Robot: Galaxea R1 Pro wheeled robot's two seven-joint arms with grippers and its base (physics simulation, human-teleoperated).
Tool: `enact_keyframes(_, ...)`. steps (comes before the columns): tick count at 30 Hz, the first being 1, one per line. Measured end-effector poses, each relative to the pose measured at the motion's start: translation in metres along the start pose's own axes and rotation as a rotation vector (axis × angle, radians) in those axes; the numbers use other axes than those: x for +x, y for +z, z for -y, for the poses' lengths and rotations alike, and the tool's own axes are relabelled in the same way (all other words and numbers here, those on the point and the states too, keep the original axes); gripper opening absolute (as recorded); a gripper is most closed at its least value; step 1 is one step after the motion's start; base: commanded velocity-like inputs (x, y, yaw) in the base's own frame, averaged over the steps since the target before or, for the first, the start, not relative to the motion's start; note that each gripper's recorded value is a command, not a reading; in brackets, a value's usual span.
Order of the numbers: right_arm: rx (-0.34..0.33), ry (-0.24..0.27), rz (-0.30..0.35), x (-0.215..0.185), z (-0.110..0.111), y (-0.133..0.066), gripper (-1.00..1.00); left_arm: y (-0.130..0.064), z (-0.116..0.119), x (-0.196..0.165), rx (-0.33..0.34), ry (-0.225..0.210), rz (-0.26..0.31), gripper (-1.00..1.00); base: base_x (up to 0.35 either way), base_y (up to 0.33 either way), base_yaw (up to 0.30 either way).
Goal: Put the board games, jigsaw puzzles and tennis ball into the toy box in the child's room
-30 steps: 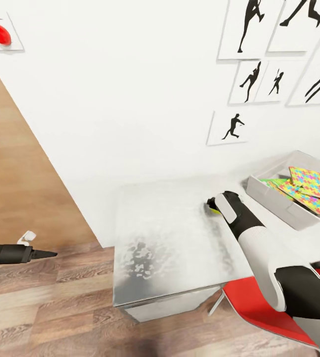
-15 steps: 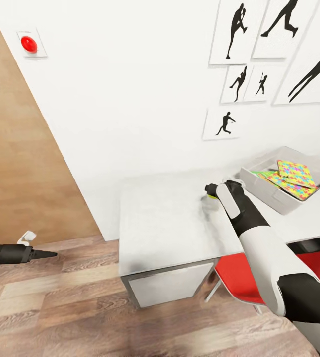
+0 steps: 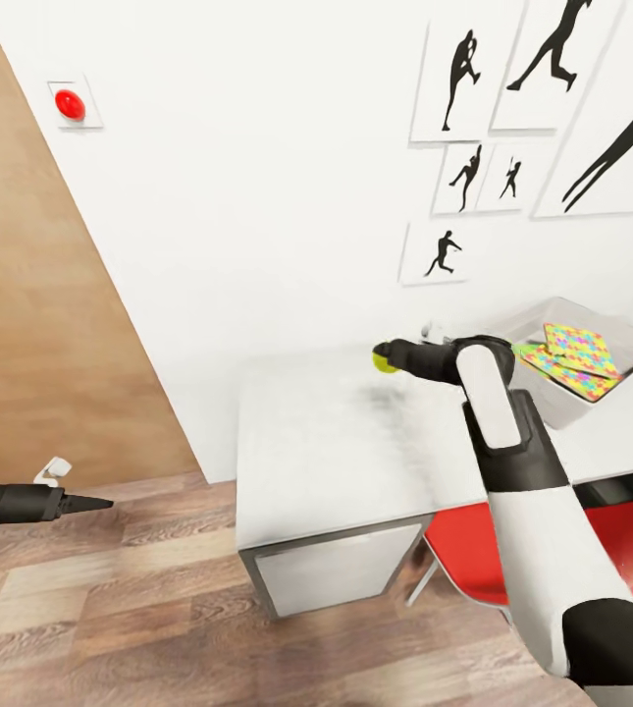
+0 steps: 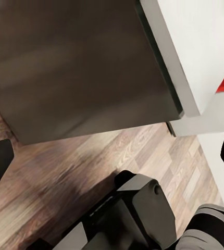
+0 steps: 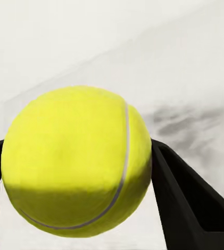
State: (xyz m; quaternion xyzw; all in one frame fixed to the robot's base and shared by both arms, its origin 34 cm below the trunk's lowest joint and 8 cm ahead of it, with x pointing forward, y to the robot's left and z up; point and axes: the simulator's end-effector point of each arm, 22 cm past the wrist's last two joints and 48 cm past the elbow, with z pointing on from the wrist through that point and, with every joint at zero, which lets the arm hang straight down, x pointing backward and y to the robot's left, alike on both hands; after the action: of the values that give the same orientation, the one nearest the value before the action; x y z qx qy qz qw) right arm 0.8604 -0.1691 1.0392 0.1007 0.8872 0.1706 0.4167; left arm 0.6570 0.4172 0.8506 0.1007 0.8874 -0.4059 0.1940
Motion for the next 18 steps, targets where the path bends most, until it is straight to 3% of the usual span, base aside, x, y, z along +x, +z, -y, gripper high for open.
enact_keyframes(3, -0.143, 0.032, -0.031, 0.018, -0.028, -0.022, -1.00, -0.002, 0.002, -0.001, 0.000, 0.004, 0.004, 1.00, 0.000, 0.000, 0.000)
enact_keyframes(4, -0.197, 0.060, -0.068, 0.036, -0.035, -0.026, -1.00, -0.003, 0.002, -0.002, -0.002, 0.004, 0.005, 1.00, -0.005, 0.000, 0.000)
enact_keyframes(10, -0.302, 0.173, -0.205, 0.111, -0.036, -0.033, -1.00, -0.010, 0.003, -0.004, -0.009, 0.009, 0.012, 1.00, -0.164, 0.000, 0.000)
enact_keyframes(18, -0.539, 0.297, -0.314, 0.189, -0.065, -0.062, -1.00, -0.015, 0.007, -0.008, -0.012, 0.020, 0.022, 1.00, -0.047, 0.000, 0.000)
